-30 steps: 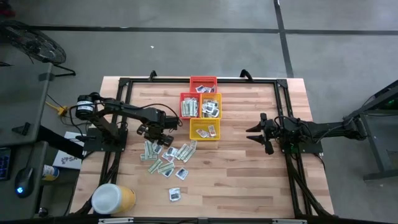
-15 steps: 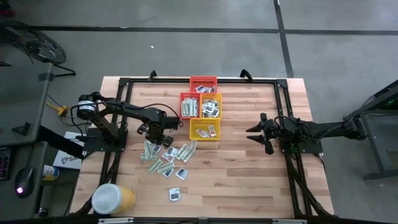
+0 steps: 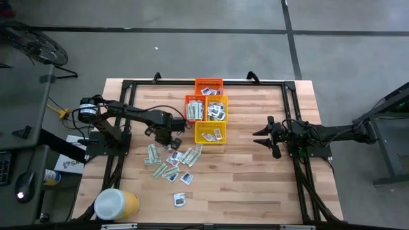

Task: Pick & Place First Aid Supplies
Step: Put the towelette pack into the top yellow bin

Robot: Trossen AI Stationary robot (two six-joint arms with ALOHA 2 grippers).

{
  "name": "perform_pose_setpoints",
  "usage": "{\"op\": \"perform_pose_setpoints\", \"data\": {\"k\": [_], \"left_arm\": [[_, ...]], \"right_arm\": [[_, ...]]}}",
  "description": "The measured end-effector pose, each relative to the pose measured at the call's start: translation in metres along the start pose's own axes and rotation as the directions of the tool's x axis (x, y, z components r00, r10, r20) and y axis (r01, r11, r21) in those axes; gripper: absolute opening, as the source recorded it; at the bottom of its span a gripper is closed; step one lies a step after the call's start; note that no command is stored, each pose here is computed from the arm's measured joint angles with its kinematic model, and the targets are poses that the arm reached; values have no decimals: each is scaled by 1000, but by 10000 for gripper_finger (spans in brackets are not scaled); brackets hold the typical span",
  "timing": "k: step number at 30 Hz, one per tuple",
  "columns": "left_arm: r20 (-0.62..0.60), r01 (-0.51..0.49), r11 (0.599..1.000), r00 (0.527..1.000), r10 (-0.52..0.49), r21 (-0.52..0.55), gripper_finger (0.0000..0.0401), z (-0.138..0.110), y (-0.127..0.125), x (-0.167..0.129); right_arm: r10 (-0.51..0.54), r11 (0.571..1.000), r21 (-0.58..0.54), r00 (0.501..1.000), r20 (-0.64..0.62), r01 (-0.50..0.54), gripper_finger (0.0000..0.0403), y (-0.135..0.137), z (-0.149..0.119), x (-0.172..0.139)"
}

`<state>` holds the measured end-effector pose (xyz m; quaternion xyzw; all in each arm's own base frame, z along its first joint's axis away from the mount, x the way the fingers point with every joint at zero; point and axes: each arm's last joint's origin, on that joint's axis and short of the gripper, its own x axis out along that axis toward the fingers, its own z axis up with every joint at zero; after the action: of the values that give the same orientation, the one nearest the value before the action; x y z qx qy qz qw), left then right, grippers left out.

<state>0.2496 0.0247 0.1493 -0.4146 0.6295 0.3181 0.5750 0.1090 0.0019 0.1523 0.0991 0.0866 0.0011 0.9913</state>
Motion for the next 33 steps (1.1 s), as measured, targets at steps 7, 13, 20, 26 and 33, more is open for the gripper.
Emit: {"op": "perform_pose_setpoints", "data": {"k": [7, 13, 20, 26, 33], "left_arm": [[75, 41, 999, 996, -42, 12, 1, 2, -7, -22], [199, 68, 997, 977, -71, 24, 0, 11, -22, -45], [428, 84, 996, 900, -82, 14, 0, 25, -38, -79], [585, 159, 986, 804, -105, -42, 0, 52, -44, -100], [623, 134, 991, 775, -109, 7, 0, 94, -57, -105]], "right_arm": [[0, 1000, 0, 1000, 0, 0, 139, 0, 0, 0], [0, 1000, 0, 1000, 0, 0, 139, 0, 0, 0], [0, 1000, 0, 1000, 0, 0, 139, 0, 0, 0], [0, 1000, 0, 1000, 0, 0, 139, 0, 0, 0], [0, 1000, 0, 1000, 0, 0, 139, 0, 0, 0]]}}
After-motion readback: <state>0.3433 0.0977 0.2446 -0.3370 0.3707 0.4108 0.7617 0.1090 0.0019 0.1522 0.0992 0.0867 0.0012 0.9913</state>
